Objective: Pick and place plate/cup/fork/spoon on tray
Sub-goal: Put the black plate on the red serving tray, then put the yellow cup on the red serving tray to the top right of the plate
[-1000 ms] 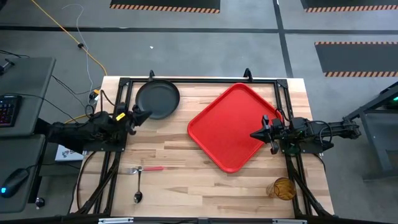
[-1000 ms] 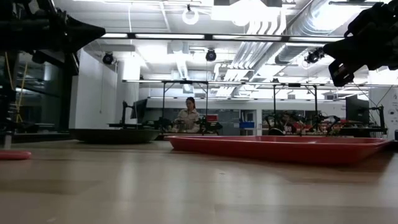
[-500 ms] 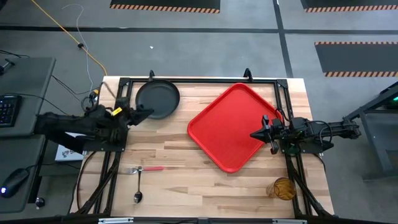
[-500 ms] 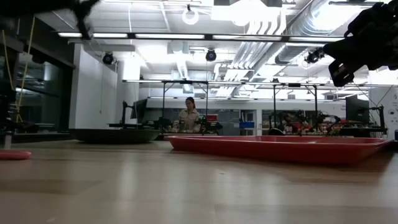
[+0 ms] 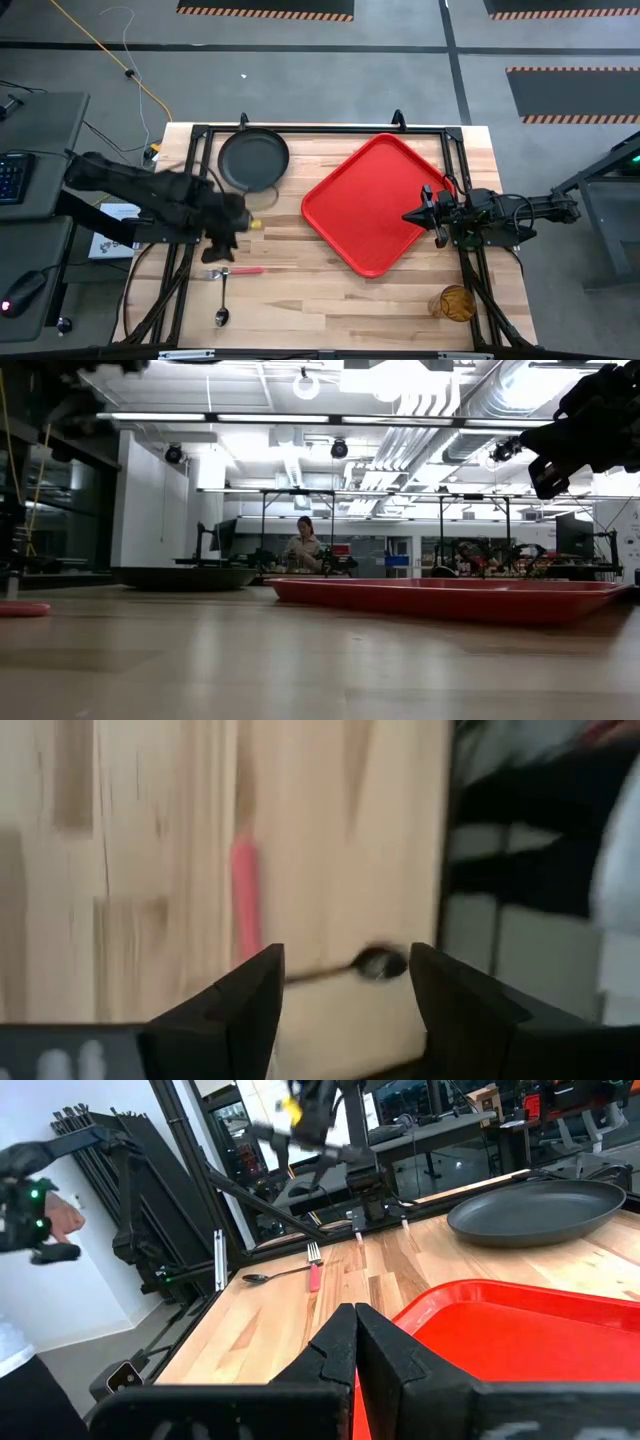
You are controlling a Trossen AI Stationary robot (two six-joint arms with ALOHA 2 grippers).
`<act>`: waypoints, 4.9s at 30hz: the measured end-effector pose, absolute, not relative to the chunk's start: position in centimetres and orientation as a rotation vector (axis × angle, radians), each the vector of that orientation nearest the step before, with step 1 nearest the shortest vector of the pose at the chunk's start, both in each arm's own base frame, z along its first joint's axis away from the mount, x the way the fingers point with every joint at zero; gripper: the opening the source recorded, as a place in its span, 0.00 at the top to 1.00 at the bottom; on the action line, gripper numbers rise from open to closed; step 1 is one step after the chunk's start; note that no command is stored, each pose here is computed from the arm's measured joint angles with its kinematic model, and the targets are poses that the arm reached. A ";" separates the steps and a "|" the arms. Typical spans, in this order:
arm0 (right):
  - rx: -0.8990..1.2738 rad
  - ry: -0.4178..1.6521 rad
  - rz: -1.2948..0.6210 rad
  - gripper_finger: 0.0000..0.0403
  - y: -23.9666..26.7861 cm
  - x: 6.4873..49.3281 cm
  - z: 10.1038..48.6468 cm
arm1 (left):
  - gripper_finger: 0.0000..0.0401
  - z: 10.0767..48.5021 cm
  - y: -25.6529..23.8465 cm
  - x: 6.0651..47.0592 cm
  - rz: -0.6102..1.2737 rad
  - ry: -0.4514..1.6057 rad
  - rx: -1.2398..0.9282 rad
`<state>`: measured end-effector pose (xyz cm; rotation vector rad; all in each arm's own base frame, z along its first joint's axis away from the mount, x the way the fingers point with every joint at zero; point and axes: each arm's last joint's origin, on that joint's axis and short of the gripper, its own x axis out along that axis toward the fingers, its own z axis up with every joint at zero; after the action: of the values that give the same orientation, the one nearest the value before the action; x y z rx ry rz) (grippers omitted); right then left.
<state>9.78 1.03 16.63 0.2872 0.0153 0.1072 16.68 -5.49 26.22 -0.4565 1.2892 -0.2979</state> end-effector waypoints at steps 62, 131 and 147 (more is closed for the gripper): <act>0.287 0.015 0.107 1.00 1.0 9.8 16.6 | 0.99 24.3 8.4 27.0 0.363 1.246 0.059; 0.287 0.015 0.108 1.00 1.0 9.8 16.6 | 0.70 15.8 -5.6 49.0 -0.089 0.961 0.740; 0.287 0.026 0.106 1.00 1.0 9.9 16.5 | 0.69 30.0 0.0 40.5 0.022 1.083 0.170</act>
<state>9.85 1.04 16.55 0.2866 0.0258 0.1057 40.51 0.02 30.04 0.1701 1.0832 0.0221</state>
